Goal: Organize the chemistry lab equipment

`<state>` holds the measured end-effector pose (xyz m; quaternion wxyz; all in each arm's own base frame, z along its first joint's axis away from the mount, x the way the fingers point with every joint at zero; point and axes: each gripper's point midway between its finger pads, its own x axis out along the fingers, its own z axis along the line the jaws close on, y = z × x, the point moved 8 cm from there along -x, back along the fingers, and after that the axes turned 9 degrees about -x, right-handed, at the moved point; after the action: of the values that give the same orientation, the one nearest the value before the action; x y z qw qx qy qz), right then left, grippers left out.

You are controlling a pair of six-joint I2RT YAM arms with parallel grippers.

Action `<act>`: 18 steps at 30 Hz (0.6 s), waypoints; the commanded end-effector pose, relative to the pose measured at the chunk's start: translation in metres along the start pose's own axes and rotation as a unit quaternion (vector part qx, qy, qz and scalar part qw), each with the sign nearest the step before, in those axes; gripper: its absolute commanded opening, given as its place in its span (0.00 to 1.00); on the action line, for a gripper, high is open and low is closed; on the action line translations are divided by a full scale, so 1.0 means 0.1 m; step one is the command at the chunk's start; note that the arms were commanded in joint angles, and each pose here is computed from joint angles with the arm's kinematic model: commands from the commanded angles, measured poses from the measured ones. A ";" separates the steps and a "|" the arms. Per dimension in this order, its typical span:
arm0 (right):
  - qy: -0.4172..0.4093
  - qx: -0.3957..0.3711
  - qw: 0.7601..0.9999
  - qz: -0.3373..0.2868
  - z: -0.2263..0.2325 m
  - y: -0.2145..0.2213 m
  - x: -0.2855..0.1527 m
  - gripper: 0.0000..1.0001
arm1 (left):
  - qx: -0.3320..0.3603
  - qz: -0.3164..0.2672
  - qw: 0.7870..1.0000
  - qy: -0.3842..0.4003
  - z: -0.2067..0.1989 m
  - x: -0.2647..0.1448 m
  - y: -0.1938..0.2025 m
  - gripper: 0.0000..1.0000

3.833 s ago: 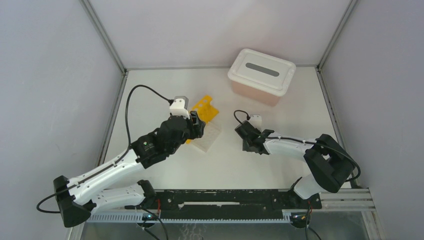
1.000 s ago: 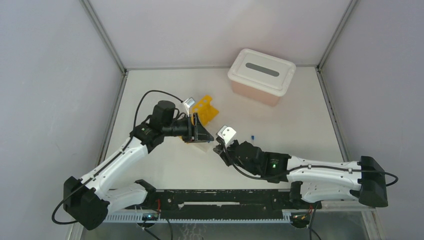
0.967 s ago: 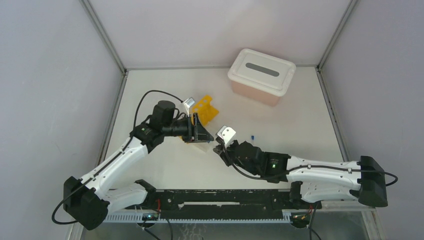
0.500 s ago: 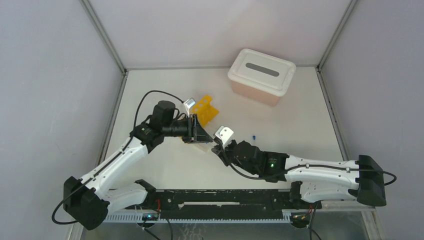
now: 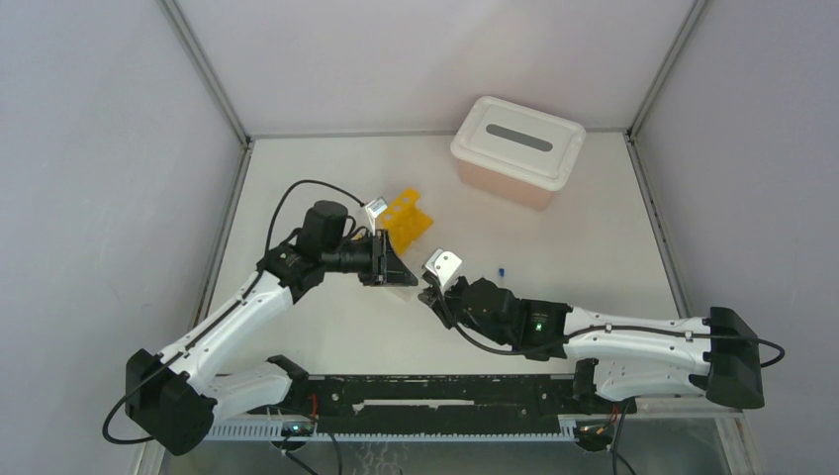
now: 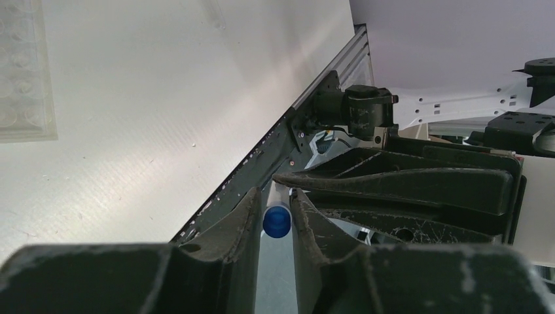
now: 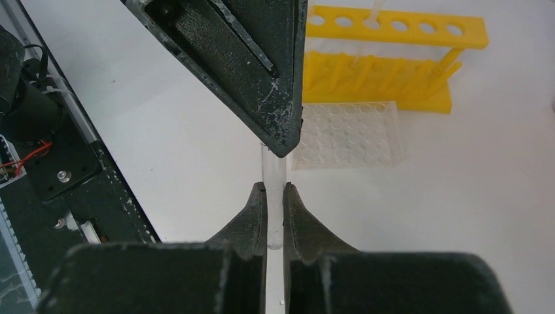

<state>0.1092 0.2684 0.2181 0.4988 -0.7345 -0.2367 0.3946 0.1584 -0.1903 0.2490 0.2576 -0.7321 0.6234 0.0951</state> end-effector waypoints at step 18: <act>0.002 0.012 0.999 -0.045 -0.05 -0.27 0.01 0.05 | 0.015 0.005 1.000 0.003 0.04 -0.03 0.04 0.17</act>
<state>0.1107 0.2682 0.2171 0.4974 -0.7341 -0.2362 0.3973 0.1575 -0.1896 0.2478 0.2599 -0.7293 0.6256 0.0962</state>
